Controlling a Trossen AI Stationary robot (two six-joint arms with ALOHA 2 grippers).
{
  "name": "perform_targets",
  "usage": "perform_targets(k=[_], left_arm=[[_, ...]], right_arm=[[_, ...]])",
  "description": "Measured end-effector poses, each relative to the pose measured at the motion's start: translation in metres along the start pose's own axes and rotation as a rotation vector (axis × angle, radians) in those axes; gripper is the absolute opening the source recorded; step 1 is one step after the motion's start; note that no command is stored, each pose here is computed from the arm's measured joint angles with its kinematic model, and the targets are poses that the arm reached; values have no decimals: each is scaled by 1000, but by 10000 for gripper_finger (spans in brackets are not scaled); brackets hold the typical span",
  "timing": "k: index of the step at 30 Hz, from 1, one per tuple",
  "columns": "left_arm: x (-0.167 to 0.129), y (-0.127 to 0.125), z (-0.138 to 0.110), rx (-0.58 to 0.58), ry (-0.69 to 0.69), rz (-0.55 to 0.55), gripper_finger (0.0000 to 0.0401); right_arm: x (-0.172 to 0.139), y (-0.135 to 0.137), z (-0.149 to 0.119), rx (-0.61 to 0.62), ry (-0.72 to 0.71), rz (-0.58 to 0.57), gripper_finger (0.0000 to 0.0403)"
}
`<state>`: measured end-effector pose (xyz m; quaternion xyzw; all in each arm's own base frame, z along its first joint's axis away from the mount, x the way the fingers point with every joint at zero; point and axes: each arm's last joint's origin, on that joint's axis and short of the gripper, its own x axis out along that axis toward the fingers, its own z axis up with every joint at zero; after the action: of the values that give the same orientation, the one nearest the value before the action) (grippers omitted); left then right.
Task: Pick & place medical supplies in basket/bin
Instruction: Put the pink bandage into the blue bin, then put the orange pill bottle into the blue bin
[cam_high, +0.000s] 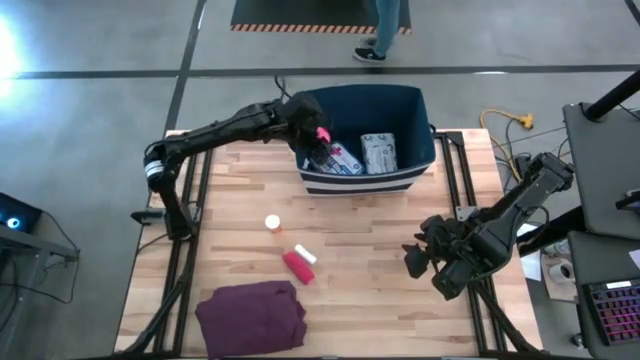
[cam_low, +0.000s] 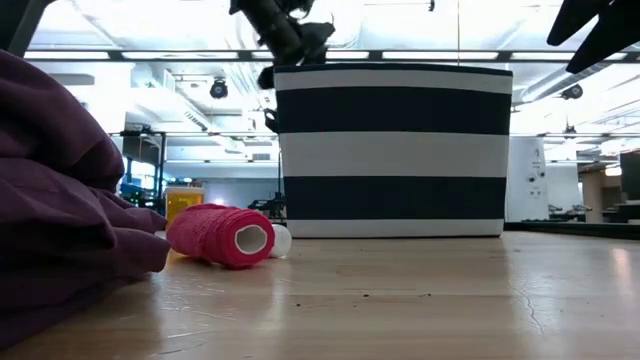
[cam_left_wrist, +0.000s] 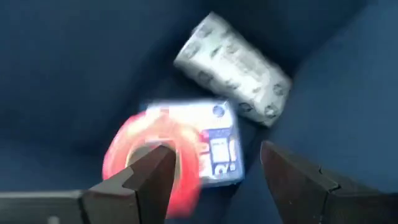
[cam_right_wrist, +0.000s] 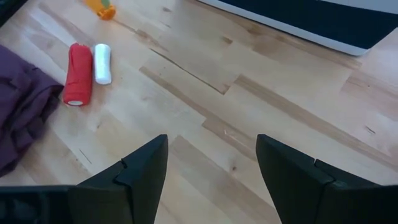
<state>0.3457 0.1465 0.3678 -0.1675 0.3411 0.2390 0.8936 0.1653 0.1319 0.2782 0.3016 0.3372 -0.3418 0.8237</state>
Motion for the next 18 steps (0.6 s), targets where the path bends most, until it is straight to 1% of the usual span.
perform_targets(k=[1,2,3,4,5,6,8,9,11,13,16,18], left_arm=[[-5,-1,3,59,-21,-8,218],[-11,-2,8,46,-63,9,219],[-16,-4,15,-31,-131,14,219],[-23,-7,20,-19,-163,-29,219],[-27,-8,21,101,-153,-57,219],[-32,-8,23,155,-155,-36,219],[-42,-7,31,18,-211,44,219],[-45,-6,32,1,-204,57,219],[-56,-6,33,9,-176,67,219],[-68,-13,25,28,-93,29,219],[-87,-39,4,98,29,-91,219],[-98,-61,-17,183,109,-146,219]], right_arm=[[0,0,0,2,0,0,233],[0,0,0,3,0,1,233],[0,0,0,12,0,2,233],[0,1,0,25,2,5,233],[0,1,0,32,3,9,233],[0,2,0,36,3,14,233],[0,2,0,40,6,19,233],[0,2,0,40,6,19,233],[0,2,0,40,6,20,233],[0,2,0,40,6,20,233],[0,2,0,20,5,19,233],[0,2,0,5,4,18,233]])
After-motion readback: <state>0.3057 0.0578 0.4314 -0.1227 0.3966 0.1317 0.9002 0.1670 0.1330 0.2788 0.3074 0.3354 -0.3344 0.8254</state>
